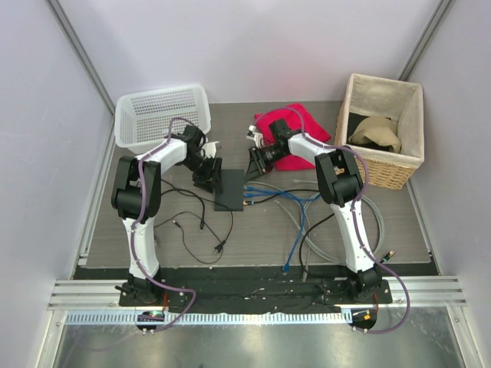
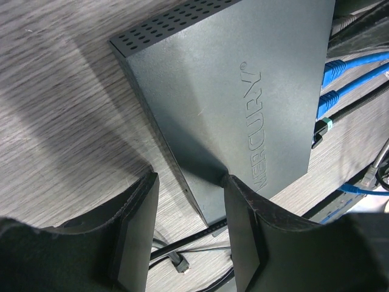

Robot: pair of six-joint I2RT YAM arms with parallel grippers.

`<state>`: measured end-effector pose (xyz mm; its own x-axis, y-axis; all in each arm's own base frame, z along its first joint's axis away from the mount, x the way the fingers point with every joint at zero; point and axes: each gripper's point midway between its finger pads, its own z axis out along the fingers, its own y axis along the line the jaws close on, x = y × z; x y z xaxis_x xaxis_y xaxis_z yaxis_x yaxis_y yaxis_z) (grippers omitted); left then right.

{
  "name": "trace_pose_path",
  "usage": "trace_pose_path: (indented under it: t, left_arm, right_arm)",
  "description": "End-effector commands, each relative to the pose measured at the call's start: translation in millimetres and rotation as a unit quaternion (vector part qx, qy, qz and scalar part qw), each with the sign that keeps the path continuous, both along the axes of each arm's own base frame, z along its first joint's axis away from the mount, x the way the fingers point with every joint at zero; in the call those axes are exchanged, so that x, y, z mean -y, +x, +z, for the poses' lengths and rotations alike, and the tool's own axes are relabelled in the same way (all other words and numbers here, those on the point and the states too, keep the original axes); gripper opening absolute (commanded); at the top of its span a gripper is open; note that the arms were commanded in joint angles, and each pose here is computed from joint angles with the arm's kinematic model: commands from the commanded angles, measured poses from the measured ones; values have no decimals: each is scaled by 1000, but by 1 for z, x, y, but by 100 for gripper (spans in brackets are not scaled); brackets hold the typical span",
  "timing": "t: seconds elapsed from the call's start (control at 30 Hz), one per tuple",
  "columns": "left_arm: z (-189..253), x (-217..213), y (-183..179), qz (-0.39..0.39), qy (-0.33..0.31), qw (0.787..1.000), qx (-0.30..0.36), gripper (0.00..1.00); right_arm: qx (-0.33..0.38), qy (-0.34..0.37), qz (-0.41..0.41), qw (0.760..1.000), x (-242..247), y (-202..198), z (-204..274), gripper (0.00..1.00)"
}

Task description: Pull the plug from the switch port

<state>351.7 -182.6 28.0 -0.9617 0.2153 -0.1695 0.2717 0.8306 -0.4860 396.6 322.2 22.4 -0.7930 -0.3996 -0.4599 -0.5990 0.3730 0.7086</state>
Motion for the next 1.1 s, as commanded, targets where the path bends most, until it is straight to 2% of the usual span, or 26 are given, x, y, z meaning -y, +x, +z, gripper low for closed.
trace_pose_path:
  t: [0.0,0.1,0.2,0.23,0.27,0.37,0.6,0.83,0.97,1.07]
  left_arm:
    - [-37,-12,-19,-37,69,997,-17,51]
    - [-37,-10,-19,-44,71,996,-15,51]
    - [-37,-8,-19,-46,71,996,-12,51]
    - [-37,-8,-19,-46,71,996,-12,52]
    - [-36,-9,-18,-47,72,996,-10,51]
    - [-34,-9,-17,-47,73,996,-5,52]
    - [-32,-6,-12,-47,68,997,4,52]
    - [-36,-3,-6,-85,85,993,18,51]
    - [-34,4,-9,-89,76,993,15,51]
    - [-31,6,-11,-86,70,994,12,51]
  right_arm:
    - [-31,-154,16,987,26,-36,-88,28]
    - [-33,-170,21,985,31,-40,-92,25]
    - [-25,-172,31,984,33,-42,-93,17]
    - [-17,-178,33,983,35,-41,-93,5]
    - [-10,-185,32,982,35,-40,-92,2]
    - [17,-215,27,976,38,-30,-93,1]
    - [25,-239,30,970,41,-30,-95,1]
    - [-17,-252,87,964,48,-46,-97,1]
    - [33,-253,82,963,40,-8,-87,1]
    - [39,-259,110,959,45,-19,-83,2]
